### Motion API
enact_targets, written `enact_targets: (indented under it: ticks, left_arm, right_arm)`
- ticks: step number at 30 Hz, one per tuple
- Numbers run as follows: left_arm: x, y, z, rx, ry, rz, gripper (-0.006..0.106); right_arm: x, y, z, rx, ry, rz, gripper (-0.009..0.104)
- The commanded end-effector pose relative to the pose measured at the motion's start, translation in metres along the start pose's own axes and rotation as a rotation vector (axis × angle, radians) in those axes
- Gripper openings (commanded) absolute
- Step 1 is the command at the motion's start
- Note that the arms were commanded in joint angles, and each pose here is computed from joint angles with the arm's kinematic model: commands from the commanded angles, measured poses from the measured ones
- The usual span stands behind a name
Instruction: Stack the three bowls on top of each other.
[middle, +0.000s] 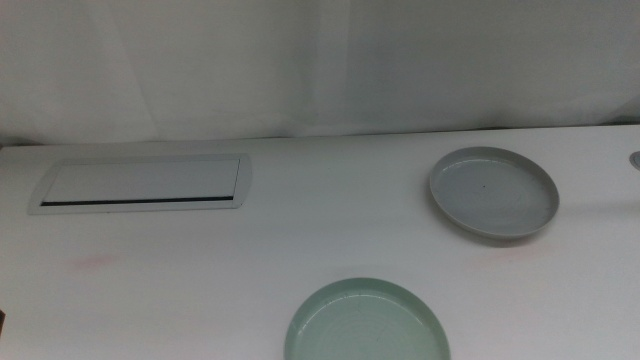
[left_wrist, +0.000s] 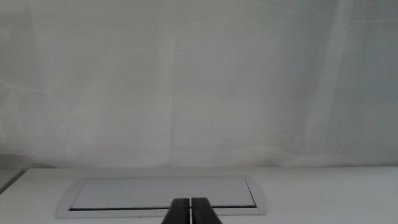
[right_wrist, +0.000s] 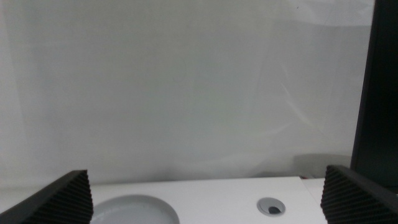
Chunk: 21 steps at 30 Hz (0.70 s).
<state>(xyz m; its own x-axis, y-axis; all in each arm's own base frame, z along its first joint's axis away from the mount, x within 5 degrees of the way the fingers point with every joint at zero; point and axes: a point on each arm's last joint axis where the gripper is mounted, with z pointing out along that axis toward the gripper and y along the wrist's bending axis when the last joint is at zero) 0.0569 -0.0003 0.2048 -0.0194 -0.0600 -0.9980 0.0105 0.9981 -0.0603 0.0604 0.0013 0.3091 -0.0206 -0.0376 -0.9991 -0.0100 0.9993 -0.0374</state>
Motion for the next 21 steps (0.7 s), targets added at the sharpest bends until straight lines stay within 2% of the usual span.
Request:
enact_targets:
  ticks: [1, 7, 12, 17, 21]
  left_arm:
    - [0.0, 0.0, -0.003, 0.004, -0.045, -0.02, -0.001]
    - [0.0, 0.0, -0.003, 0.004, -0.045, -0.02, -0.001]
    - [0.0, 0.0, -0.003, 0.004, -0.045, -0.02, -0.001]
    - [0.0, 0.0, -0.003, 0.004, -0.045, -0.02, -0.001]
    - [0.0, 0.0, -0.003, 0.004, -0.045, -0.016, -0.001]
  right_arm:
    - [-0.024, -0.002, 0.01, 0.005, 0.085, -0.058, 0.103]
    - [-0.07, -0.005, 0.058, -0.005, 0.255, -0.027, 0.103]
    - [-0.085, -0.006, 0.112, -0.024, 0.45, -0.019, 0.103]
    - [-0.079, -0.006, 0.174, -0.049, 0.635, 0.008, 0.103]
    - [-0.052, -0.006, 0.229, -0.061, 0.792, 0.018, 0.103]
